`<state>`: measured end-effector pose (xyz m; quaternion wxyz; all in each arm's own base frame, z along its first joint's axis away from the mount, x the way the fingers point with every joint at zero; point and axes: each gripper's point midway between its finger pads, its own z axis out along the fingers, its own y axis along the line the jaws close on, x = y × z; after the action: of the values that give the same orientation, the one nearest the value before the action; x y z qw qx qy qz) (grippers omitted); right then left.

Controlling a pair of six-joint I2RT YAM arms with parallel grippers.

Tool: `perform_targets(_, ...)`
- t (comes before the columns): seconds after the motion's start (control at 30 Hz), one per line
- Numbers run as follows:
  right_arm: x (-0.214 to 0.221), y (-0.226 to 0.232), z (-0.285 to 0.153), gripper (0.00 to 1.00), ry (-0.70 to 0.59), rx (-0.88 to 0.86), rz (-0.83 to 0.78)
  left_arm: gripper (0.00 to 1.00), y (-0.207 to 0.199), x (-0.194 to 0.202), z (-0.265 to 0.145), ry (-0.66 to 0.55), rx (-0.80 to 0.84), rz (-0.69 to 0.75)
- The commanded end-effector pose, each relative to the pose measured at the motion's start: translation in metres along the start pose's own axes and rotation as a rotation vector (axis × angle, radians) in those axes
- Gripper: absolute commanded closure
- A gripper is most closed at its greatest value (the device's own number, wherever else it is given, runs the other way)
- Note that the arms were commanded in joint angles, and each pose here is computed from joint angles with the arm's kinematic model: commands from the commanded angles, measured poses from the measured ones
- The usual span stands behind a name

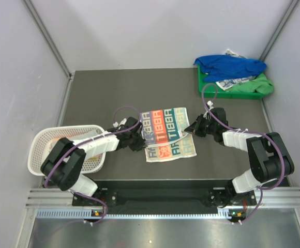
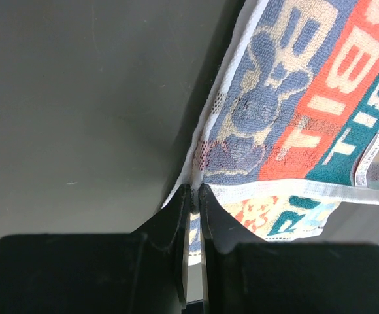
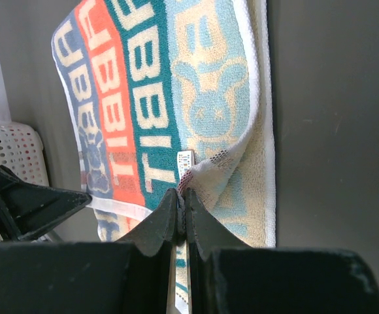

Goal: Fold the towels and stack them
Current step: Fold the towel

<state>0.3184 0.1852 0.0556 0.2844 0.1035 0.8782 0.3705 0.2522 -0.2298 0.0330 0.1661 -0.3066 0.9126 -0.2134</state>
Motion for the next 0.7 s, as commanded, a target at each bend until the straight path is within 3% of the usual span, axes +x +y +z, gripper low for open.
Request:
perform_targets(0.0, -0.0026, 0.0076, 0.0026, 1.0, -0.017, -0.034, -0.025, 0.87, -0.0195, -0.0063, -0.0116, -0.006, 0.052, 0.017)
perform_targets(0.67, -0.0017, 0.0072, 0.0038, 1.0, -0.016, -0.039, -0.02, 0.82, -0.0203, -0.006, -0.014, 0.0, 0.055, 0.029)
